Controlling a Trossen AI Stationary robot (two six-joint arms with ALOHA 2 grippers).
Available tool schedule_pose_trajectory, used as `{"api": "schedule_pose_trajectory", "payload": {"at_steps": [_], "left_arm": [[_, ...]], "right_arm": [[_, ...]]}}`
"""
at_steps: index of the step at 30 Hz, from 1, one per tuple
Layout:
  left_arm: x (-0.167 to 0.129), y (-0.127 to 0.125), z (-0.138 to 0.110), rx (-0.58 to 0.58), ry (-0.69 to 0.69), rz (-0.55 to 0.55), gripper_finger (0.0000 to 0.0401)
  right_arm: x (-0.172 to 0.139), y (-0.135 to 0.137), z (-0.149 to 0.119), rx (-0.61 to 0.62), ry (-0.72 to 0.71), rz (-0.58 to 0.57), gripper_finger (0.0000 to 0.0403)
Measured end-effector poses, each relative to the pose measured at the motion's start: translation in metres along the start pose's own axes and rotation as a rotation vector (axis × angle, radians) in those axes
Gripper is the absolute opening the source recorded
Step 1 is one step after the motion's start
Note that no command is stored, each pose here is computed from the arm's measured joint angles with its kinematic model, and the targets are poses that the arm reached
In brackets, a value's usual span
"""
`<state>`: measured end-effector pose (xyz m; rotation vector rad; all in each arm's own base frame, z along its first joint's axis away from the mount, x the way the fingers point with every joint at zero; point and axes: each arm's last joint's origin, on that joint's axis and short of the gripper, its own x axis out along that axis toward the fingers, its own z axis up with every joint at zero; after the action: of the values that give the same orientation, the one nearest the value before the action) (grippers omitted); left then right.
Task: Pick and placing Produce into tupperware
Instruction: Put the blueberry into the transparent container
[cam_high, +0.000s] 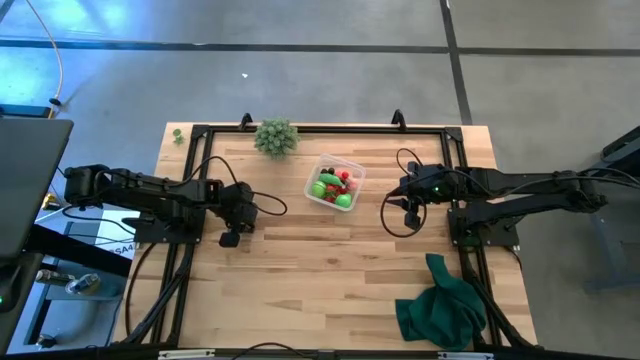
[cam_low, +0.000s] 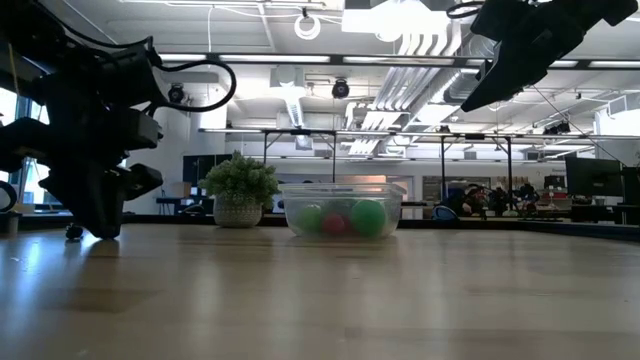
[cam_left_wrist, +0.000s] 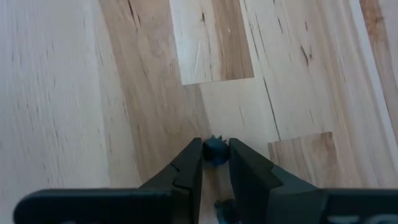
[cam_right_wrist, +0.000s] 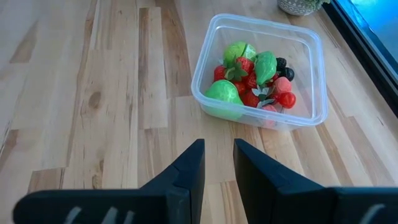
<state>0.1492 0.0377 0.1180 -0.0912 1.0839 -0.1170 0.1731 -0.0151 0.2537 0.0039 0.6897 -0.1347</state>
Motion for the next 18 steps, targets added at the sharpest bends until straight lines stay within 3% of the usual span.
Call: {"api": "schedule_pose_trajectory", "payload": {"at_steps": [10, 18], "left_arm": [[0.0, 0.0, 0.001, -0.006, -0.015, -0.006, 0.0059], [-0.004, 0.002, 0.018, -0.028, -0.146, -0.034, 0.0058]], "right_arm": [[0.0, 0.0, 0.0, 0.0, 0.0, 0.0, 0.0075], [0.0, 0.0, 0.0, 0.001, 0.0, -0.004, 0.0075]]}}
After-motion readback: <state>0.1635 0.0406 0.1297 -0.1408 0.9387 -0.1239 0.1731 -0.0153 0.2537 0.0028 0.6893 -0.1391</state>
